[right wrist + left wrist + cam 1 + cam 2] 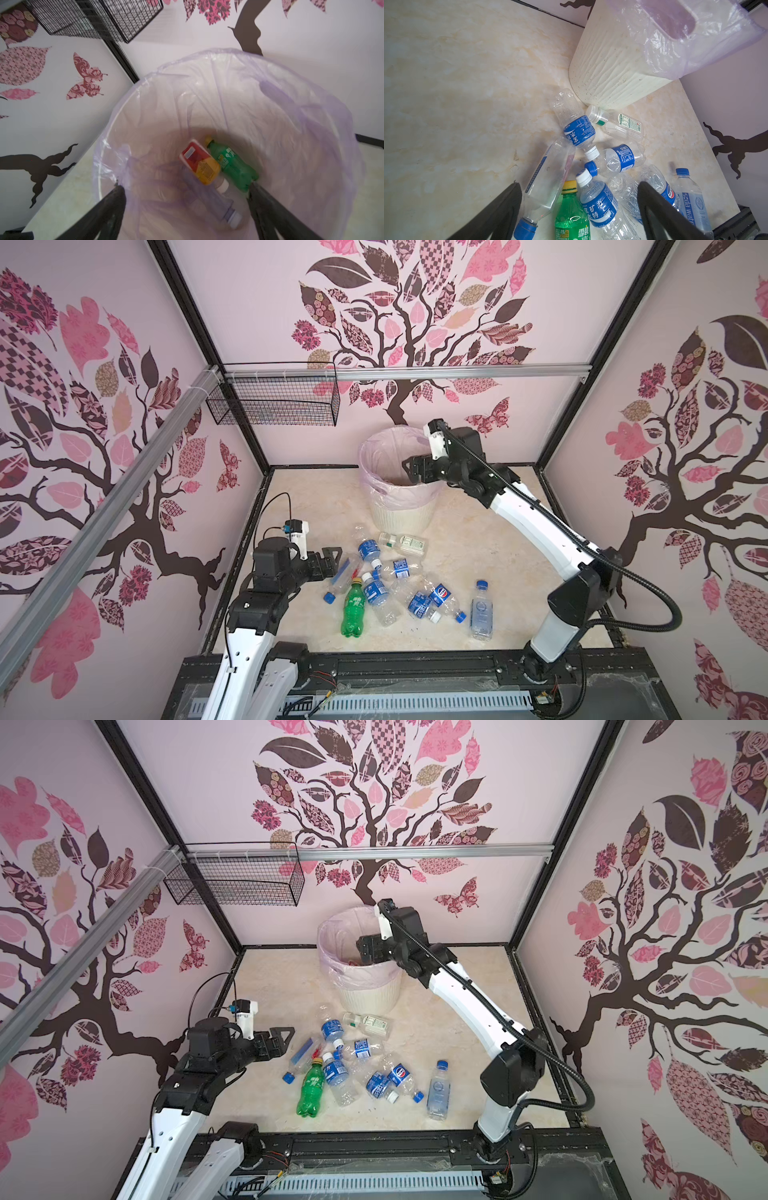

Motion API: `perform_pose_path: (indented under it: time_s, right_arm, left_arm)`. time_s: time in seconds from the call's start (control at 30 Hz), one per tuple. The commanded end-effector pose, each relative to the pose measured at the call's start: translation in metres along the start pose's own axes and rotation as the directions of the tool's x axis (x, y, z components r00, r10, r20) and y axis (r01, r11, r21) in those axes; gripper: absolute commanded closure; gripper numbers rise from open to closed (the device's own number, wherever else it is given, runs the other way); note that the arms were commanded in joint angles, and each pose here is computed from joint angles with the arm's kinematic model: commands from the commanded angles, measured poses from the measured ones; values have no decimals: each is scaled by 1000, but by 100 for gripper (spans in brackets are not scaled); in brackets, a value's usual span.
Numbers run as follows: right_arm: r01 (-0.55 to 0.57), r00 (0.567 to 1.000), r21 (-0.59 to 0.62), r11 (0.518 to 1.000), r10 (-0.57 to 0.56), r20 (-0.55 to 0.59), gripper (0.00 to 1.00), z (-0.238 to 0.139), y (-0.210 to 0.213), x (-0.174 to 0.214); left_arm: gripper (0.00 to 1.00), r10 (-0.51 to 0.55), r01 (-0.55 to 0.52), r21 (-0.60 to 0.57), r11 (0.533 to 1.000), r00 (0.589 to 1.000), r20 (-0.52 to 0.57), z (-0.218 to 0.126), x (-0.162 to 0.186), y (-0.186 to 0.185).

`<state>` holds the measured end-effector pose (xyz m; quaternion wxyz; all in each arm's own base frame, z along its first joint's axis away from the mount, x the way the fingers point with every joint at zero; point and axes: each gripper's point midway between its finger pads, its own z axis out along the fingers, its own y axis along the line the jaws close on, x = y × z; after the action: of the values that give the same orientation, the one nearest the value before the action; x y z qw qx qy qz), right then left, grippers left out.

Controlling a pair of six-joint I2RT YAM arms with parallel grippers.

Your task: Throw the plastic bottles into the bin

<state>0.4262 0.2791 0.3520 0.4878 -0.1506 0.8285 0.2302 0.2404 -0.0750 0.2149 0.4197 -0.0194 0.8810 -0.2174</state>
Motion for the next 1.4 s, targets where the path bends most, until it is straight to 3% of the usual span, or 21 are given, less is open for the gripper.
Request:
perform_pose_path:
  time_s: [0.0,0.3,0.53,0.7,0.93,1.37]
  right_arm:
    - [30,986,-12,999,-28,162,5,-64,10,-44]
    - [39,983,45,998,-46,178,3,-138,-3,-16]
    - [-19,991,156,988,-2,132,0,-180,-33,43]
    - [-83,996,213,974,74,50,0,-179,-55,105]
    - [-146,988,224,964,155,-21,0,-168,-68,171]
    - [-218,972,215,952,230,-35,0,-169,-73,208]
  left_arm:
    - [9,15,-15,-22,1000,1000,-20,1,-1,2]
    - [9,112,-127,-87,988,981,-157,15,-12,12]
    - [10,165,-194,-73,978,941,-294,27,-1,17]
    - [10,181,-209,-50,977,927,-329,34,8,12]
    - [11,214,-279,-84,957,870,-445,47,29,15]
    - [12,144,-198,-58,979,858,-493,78,45,10]
